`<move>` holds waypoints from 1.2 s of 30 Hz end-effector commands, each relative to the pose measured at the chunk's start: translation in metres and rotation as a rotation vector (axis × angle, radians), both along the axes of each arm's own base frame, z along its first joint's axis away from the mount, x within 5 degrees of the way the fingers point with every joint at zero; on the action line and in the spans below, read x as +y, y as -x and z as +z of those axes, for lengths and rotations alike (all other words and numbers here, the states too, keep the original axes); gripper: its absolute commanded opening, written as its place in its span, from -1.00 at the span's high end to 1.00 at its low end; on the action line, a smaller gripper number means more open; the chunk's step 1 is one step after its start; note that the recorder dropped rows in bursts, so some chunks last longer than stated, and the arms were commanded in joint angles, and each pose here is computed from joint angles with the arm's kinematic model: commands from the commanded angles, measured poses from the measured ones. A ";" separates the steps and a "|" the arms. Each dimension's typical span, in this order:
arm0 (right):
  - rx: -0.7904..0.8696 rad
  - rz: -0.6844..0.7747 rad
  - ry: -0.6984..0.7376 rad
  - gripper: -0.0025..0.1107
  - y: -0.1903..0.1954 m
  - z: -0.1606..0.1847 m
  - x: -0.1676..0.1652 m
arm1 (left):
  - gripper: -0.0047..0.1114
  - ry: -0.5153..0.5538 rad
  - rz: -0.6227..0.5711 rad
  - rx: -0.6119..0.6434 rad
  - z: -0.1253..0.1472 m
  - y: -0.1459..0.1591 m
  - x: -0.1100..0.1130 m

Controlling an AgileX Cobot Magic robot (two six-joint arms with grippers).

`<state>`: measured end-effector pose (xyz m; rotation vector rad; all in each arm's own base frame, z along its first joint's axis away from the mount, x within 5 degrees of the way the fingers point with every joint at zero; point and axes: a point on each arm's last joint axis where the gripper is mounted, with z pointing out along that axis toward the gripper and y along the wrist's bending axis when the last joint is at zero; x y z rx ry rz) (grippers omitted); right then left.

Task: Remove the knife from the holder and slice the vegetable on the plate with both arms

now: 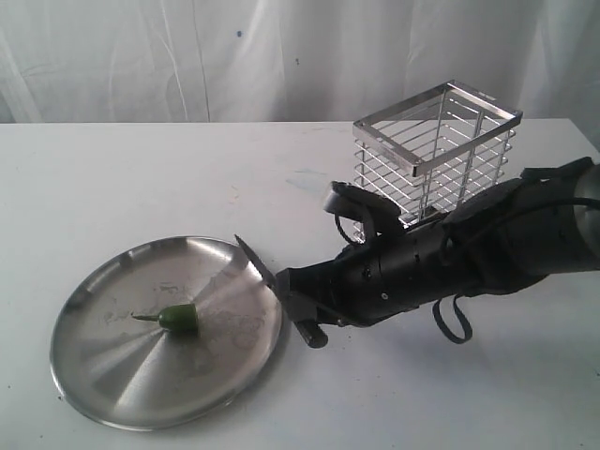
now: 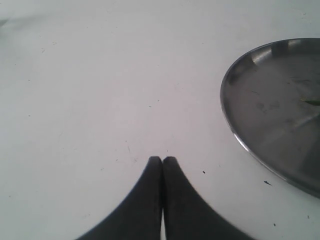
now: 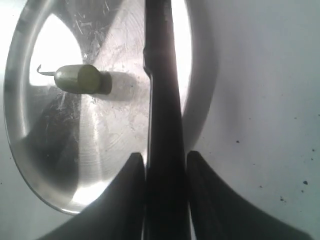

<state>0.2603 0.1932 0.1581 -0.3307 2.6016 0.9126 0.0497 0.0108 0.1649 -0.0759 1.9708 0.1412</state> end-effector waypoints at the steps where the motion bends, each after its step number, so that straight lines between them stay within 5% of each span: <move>1: -0.010 0.069 0.011 0.96 0.007 0.000 0.005 | 0.92 -0.003 -0.009 0.001 -0.002 0.000 0.000; 18: -0.042 0.134 0.060 0.96 0.018 -0.005 0.020 | 0.92 -0.003 -0.009 0.001 -0.002 0.000 0.000; 36: 0.122 0.212 0.021 0.95 0.028 -0.028 0.027 | 0.92 -0.003 -0.009 0.001 -0.002 0.000 0.000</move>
